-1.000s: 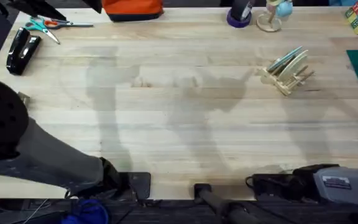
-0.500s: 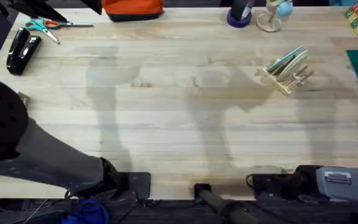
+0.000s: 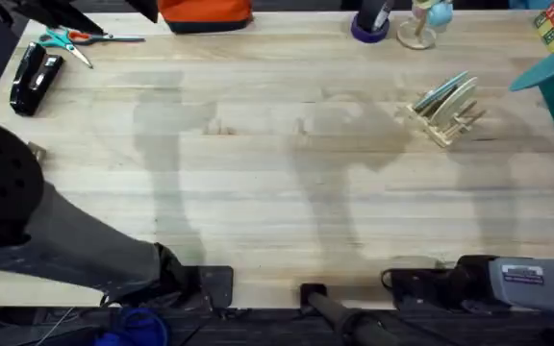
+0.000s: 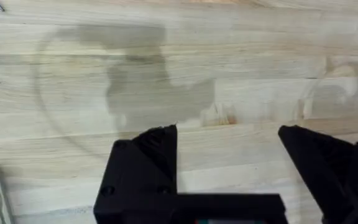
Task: Pick up the plates from the table one by one and place each into a slot on the dish rack.
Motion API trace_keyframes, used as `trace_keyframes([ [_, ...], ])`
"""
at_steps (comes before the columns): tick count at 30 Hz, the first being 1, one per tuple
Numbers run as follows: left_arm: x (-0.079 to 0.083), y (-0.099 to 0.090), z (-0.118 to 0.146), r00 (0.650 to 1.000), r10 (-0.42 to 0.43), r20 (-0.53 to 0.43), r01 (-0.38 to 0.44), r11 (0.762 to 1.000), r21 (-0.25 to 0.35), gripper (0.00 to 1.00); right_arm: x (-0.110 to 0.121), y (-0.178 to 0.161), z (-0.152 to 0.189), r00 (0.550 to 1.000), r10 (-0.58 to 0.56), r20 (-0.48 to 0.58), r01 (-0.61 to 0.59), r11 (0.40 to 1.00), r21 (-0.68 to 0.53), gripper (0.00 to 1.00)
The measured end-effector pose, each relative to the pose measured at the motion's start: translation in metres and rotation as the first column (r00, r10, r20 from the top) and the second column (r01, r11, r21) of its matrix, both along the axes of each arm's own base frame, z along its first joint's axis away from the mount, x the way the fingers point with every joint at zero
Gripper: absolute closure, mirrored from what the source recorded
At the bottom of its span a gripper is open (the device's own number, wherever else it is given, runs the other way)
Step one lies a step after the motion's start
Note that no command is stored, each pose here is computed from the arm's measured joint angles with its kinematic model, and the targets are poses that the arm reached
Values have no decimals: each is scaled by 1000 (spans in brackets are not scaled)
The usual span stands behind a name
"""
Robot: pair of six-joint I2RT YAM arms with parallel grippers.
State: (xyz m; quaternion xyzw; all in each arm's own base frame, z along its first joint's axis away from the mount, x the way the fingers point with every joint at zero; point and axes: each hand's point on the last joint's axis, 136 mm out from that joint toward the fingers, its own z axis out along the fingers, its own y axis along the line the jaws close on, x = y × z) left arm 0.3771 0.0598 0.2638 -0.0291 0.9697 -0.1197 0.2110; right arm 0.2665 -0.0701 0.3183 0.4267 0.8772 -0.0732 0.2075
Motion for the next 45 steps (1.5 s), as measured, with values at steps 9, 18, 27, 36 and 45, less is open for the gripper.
trace_keyframes([
  [9, 0, 0, 0, 1000, 0, 0, 0, 1000, 0, 6, 1, 3, -1, 996, -82, 28, 81, 996, 49, 969],
  [18, 0, 0, 0, 1000, 0, 0, 0, 1000, 0, 6, -1, -4, 1, 981, -183, 56, 182, 983, 38, 969],
  [27, 0, 0, 0, 1000, 0, 0, 0, 1000, 0, 7, 5, -9, -6, 981, -194, 26, 193, 981, 13, 969],
  [36, 0, 0, 0, 1000, 0, 0, 0, 1000, 0, 7, 21, -11, -28, 979, -194, -59, 194, 981, -2, 969],
  [45, 0, 0, 0, 1000, 0, 0, 0, 1000, 0, 7, 27, -14, -41, 980, -161, -117, 160, 987, -17, 970],
])
